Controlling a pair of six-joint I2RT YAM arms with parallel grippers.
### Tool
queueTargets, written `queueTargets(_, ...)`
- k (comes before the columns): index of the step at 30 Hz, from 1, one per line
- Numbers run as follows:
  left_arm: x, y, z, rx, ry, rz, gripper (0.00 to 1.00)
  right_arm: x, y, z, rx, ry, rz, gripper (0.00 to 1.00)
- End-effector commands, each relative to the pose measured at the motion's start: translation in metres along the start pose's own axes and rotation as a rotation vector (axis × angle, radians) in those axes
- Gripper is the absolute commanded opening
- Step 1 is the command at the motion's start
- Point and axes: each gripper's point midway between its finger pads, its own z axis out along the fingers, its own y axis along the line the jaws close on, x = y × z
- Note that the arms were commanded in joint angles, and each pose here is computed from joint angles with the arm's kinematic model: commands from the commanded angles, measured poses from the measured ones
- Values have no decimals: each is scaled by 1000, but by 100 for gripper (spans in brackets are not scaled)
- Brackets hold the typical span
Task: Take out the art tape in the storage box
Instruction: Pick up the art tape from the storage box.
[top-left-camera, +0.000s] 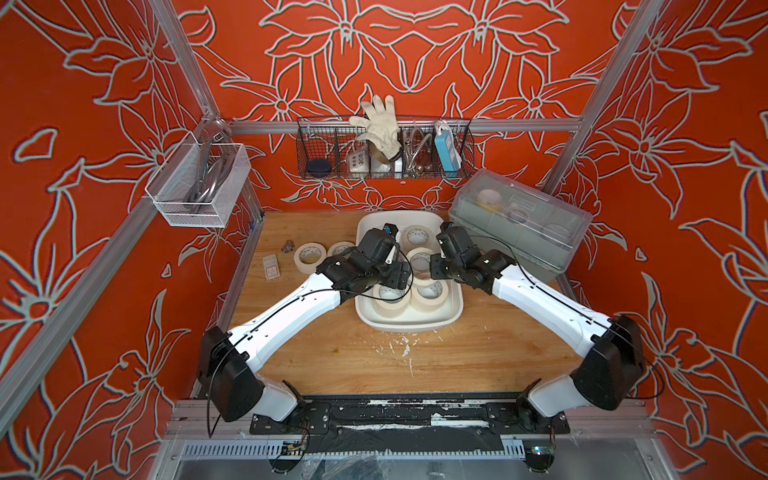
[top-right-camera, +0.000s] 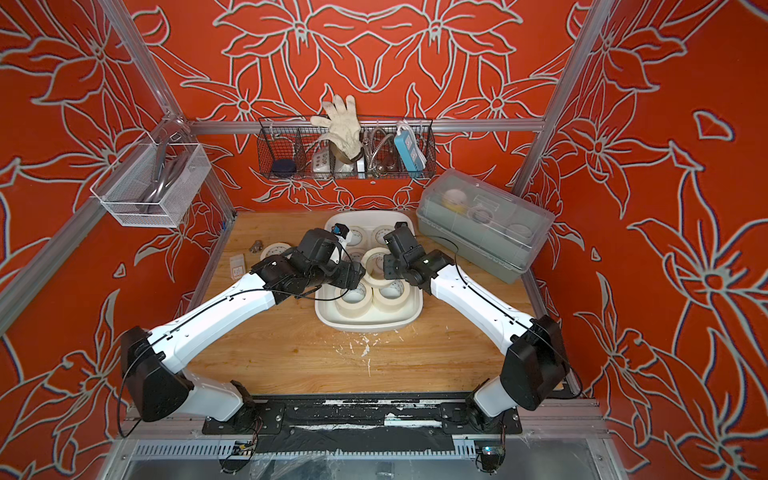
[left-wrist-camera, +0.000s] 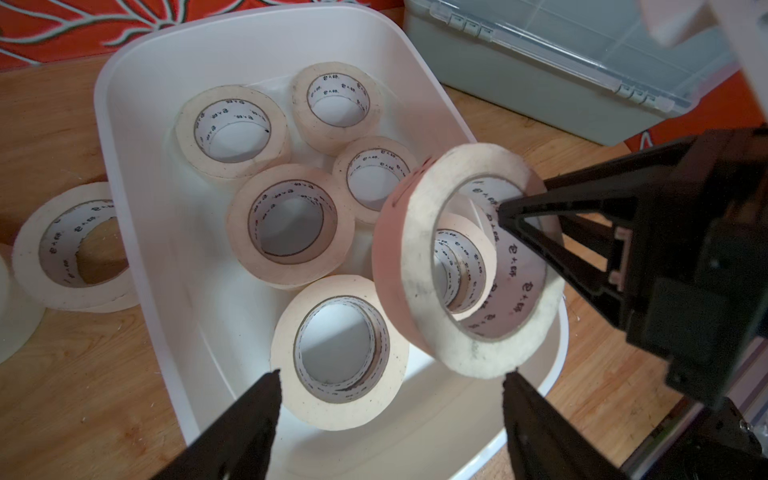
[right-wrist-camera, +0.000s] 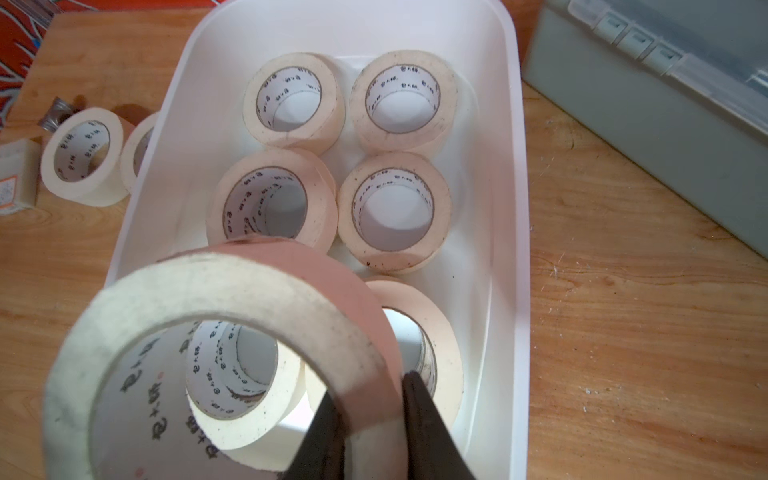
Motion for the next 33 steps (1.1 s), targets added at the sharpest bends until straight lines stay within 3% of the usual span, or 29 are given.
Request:
queueTargets(1, -3, -9, 1, 24, 7, 35, 80, 2, -1, -9, 31, -23, -28, 5)
queueTargets(14, 20, -3, 28, -13, 90, 32, 72, 12, 18, -12, 31, -16, -92, 6)
queueTargets(22, 25, 2, 36, -39, 107, 32, 51, 13, 26, -14, 33, -18, -120, 9)
queueTargets(25, 28, 5, 38, -55, 113, 26, 37, 11, 28, -17, 24, -24, -120, 13)
queueTargets(31, 24, 7, 34, -68, 92, 11, 3, 7, 32, -25, -10, -40, -117, 28)
queueTargets(33, 22, 11, 32, -86, 78, 2, 0, 5, 35, -29, -32, -50, -116, 36)
